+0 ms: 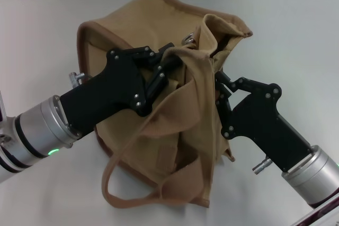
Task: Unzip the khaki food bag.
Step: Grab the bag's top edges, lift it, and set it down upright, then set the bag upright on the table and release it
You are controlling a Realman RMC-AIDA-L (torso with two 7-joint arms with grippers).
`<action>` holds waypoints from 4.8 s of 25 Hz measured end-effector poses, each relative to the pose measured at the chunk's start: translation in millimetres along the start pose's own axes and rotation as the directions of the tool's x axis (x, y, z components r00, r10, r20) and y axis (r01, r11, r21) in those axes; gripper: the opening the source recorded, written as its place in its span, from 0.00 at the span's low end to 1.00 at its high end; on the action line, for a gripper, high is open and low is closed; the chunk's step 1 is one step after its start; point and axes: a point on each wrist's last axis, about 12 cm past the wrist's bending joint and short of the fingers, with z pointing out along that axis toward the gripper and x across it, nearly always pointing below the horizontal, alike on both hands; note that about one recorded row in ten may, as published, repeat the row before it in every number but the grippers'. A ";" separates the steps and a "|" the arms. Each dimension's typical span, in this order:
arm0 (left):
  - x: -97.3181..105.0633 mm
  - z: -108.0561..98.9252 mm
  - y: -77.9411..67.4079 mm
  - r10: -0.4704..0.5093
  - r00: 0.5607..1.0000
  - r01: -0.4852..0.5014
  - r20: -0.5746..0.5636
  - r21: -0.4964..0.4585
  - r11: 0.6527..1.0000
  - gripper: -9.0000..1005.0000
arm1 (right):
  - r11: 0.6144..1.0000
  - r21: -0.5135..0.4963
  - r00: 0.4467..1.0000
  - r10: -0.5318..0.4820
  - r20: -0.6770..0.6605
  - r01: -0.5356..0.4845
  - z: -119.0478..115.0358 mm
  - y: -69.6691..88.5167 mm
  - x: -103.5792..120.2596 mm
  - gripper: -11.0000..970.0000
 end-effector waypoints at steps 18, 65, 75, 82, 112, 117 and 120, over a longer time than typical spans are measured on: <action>-3.1 -9.0 2.9 0.002 0.999 0.003 0.053 -0.102 0.995 0.16 | 1.000 0.004 1.000 0.000 -0.022 0.001 -1.6 0.1 2.1 0.01; -6.6 -50.3 -0.1 0.008 0.979 0.081 0.202 -0.429 0.900 0.17 | 0.999 0.043 0.990 0.033 -0.138 -0.027 -40.1 -8.6 16.5 0.01; -6.5 -51.7 0.6 0.011 0.980 0.079 0.199 -0.440 0.895 0.17 | 0.948 0.019 0.936 0.316 -0.154 -0.317 -58.4 -42.3 39.7 0.35; -6.4 -51.9 0.5 0.011 0.980 0.079 0.199 -0.440 0.894 0.18 | 0.924 -0.059 0.919 0.365 -0.151 -0.377 -50.3 -51.4 45.2 0.45; -5.9 -53.7 -0.8 0.009 0.981 0.079 0.195 -0.442 0.894 0.19 | 0.874 -0.005 0.861 0.476 -0.178 -0.485 2.7 -49.9 55.8 0.10; -4.4 -58.0 -1.9 -0.017 0.984 0.095 0.180 -0.435 0.896 0.19 | 0.793 0.007 0.785 0.605 -0.135 -0.609 23.3 -82.5 63.4 0.07; -3.0 -58.7 -2.5 -0.052 0.986 0.112 0.157 -0.400 0.909 0.19 | 0.717 -0.020 0.713 0.690 -0.125 -0.697 38.5 -111.1 67.1 0.08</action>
